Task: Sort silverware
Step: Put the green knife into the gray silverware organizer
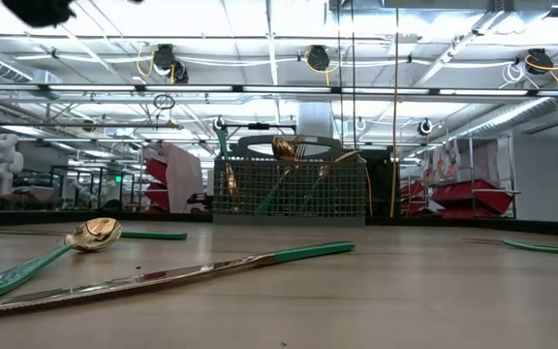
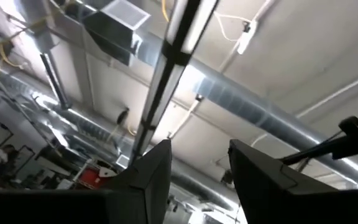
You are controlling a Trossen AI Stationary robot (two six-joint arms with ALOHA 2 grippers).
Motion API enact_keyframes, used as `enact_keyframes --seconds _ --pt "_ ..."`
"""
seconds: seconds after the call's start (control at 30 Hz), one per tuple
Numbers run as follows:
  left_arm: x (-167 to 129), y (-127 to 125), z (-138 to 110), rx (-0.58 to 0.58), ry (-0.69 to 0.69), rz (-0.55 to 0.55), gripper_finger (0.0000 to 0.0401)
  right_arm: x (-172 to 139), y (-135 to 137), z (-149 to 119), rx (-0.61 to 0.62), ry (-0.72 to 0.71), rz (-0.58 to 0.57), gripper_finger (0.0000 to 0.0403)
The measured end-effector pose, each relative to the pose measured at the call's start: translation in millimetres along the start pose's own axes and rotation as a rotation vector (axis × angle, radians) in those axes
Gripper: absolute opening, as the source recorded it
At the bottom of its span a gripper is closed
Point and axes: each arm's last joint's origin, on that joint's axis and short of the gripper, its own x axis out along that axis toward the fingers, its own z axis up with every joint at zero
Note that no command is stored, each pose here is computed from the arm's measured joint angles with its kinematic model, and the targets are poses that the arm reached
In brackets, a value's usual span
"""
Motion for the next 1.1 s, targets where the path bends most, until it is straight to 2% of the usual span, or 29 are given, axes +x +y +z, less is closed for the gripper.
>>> enact_keyframes --seconds 0.1,0.2,0.4,0.6,0.8,0.97,1.1 --pt "-22.7 8.4 -16.7 -0.026 -0.017 0.029 0.0166 -12.7 0.0 -10.6 0.032 -0.070 0.008 0.0210" --pt "-38.6 6.3 -29.8 -0.025 -0.024 0.032 0.0166 -19.0 -0.1 -17.0 0.086 -0.115 0.024 0.0210" --pt "-64.2 7.5 -49.3 -0.006 -0.027 0.083 0.0166 -19.7 -2.6 -29.1 0.130 -0.087 0.026 0.0210" --pt "-89.6 17.1 -67.7 -0.044 -0.059 0.165 0.0166 -22.7 -4.1 -38.5 0.051 -0.074 0.021 0.0210" --pt "-110.6 26.1 -83.6 -0.095 -0.061 0.235 0.0166 -48.2 1.1 -33.1 -0.038 -0.159 -0.019 0.0210" --pt "-114.3 27.8 -86.4 -0.107 -0.060 0.249 0.0166 -74.1 7.0 -28.5 -0.039 -0.206 -0.040 0.0210" --pt "-114.4 28.1 -86.5 -0.133 -0.062 0.251 0.0166 -87.3 8.5 -30.0 0.005 -0.206 -0.070 0.0210"
